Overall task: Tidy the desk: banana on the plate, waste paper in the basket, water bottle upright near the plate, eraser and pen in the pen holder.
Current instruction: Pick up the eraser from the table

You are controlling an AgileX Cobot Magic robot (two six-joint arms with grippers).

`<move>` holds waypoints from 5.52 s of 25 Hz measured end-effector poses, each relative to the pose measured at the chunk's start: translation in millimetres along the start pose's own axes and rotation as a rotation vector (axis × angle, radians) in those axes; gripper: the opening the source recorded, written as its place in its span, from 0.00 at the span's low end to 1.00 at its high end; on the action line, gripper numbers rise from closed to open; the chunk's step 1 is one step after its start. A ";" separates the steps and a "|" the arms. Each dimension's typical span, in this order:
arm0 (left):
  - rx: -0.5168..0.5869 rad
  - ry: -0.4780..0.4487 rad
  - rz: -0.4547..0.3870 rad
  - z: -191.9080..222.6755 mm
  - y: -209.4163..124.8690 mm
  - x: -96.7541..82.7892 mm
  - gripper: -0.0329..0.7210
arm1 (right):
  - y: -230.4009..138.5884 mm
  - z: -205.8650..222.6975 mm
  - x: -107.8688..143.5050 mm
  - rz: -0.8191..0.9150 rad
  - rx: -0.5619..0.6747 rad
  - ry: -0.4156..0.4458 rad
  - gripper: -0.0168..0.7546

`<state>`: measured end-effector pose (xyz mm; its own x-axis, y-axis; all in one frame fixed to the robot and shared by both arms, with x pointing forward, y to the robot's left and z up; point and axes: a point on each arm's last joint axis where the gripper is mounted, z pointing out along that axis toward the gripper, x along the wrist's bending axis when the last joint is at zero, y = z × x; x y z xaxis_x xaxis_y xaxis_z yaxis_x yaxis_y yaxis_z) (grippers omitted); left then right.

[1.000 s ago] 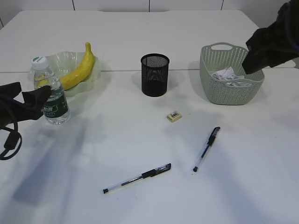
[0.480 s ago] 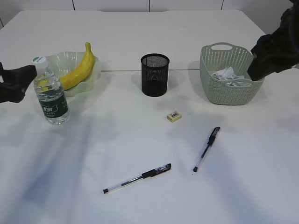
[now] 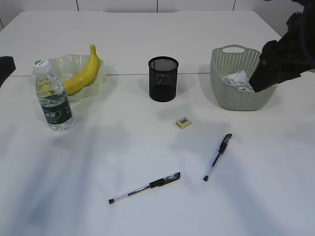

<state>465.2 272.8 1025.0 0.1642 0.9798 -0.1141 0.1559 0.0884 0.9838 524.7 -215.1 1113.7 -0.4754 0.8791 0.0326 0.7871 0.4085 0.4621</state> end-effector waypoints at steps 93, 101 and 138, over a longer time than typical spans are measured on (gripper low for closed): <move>0.747 0.010 0.094 -0.8 21.4 -35.5 0.81 | 52.7 238.5 15.5 -0.160 -0.012 -0.002 0.52; 0.747 0.010 0.094 -0.8 21.4 -35.5 0.81 | 53.4 238.5 14.7 -0.153 -0.019 -0.012 0.52; 0.779 0.008 0.113 -2.8 19.4 -34.9 0.81 | 57.2 274.6 4.9 -0.275 0.085 -0.066 0.65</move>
<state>459.8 240.7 1048.4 0.2133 0.9769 -0.0157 0.7769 -0.1598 0.6090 675.3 -120.1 897.0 -0.6512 0.7454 -0.1423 0.6636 0.6503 0.3698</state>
